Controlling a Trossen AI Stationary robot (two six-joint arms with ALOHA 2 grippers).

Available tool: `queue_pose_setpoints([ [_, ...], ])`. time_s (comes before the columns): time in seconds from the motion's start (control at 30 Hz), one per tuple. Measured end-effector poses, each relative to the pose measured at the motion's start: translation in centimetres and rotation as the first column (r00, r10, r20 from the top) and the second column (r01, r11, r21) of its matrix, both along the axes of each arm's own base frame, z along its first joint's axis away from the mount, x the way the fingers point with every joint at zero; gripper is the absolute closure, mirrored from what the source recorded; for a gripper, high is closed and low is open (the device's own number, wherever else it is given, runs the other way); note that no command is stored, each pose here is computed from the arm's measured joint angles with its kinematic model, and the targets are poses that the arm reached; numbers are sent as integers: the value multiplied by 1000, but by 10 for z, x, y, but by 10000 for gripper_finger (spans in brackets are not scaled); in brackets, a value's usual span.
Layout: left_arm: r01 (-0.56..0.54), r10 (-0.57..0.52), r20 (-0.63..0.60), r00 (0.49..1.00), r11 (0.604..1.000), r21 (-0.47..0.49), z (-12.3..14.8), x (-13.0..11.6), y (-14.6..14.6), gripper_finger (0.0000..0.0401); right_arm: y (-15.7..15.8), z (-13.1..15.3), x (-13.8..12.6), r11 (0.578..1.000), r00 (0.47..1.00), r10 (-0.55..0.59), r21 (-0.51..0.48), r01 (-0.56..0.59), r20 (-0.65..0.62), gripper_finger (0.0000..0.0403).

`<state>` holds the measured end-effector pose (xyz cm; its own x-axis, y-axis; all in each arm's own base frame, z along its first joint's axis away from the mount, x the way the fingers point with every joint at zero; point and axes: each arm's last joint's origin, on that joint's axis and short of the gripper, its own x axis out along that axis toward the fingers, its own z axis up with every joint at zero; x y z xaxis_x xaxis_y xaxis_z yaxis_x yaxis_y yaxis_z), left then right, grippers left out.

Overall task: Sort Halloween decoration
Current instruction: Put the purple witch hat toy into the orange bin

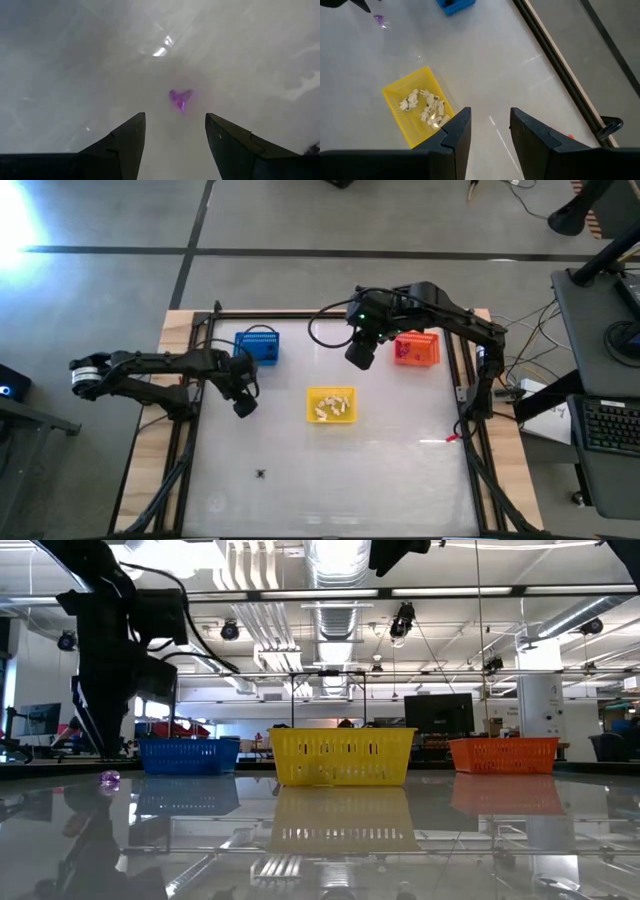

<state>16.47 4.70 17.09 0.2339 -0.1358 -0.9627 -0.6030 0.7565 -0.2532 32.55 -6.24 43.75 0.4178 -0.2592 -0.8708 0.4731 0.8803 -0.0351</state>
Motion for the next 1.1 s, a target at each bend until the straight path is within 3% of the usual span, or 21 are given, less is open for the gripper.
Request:
queue_pose_setpoints([
  [0.47,-5,5,-21,1000,1000,-15,-25,8,-4,211,-1,0,0,1000,1000,2,-2,-2,-1,275],
  [0.83,57,-58,-54,997,998,-10,-35,16,-7,212,-1,0,0,1000,1000,0,-2,0,-1,275],
  [0.97,72,-72,-48,996,997,-3,-34,15,-7,239,-1,0,0,1000,1000,0,-2,0,-1,275],
  [1.1,96,-96,-55,994,995,6,-34,14,-7,299,-1,0,0,1000,1000,1,-2,-1,-1,275],
])
